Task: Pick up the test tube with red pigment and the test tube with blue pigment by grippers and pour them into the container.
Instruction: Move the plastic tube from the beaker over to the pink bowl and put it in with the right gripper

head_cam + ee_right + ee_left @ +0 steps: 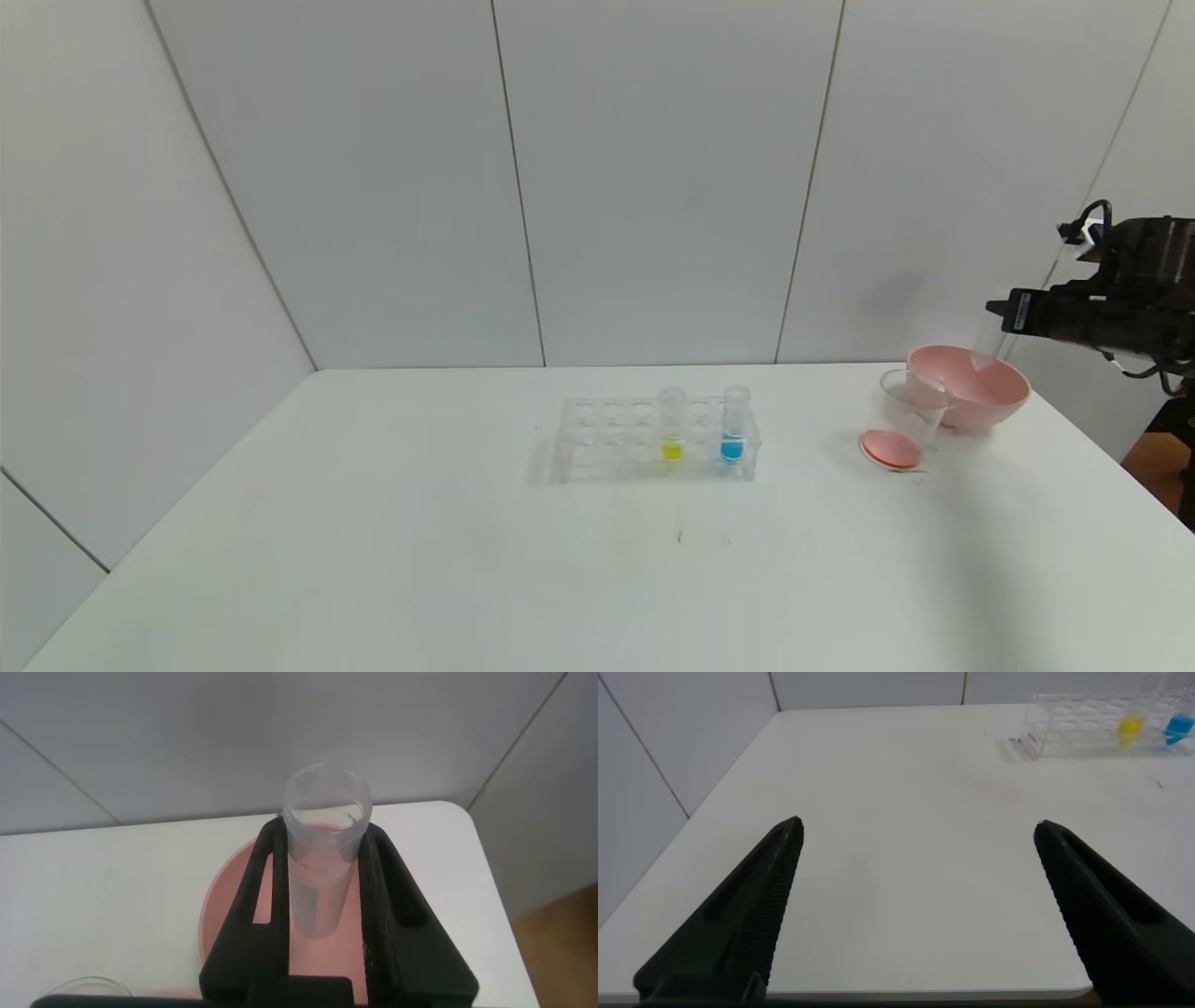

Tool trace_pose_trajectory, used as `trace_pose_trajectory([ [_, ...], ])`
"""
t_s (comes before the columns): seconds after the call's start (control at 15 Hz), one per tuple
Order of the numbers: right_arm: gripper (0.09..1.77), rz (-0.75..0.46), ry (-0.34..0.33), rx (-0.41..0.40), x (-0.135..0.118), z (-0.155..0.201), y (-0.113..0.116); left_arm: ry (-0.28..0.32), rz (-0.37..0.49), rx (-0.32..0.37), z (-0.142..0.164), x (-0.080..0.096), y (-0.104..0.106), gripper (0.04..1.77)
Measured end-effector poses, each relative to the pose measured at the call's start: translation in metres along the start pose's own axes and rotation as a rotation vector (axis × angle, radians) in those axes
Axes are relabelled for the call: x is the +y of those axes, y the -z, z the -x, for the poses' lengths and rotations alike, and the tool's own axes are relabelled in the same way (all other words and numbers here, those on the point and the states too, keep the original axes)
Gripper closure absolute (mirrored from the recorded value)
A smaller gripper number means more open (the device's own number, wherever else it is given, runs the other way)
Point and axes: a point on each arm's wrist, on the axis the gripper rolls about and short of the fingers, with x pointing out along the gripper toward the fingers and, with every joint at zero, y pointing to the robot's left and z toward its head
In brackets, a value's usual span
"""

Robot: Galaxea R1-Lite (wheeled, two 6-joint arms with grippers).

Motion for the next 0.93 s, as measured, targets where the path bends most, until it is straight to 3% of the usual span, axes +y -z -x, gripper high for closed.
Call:
trace_pose_trajectory([
  [0.4, 1.36, -0.005, 0.0, 0.012, -0.0016, -0.0002, 0.0039, 0.0, 0.0, 0.0, 0.0, 0.0, 0.0, 0.05],
  [0.67, 0.91, -0.004, -0.006, -0.01, -0.0014, -0.001, 0.007, 0.0, 0.0, 0.0, 0.0, 0.0, 0.0, 0.05],
  [0.93, 0.6, -0.002, -0.006, -0.016, -0.0007, -0.0009, 0.0074, 0.0, 0.0, 0.0, 0.0, 0.0, 0.0, 0.05],
])
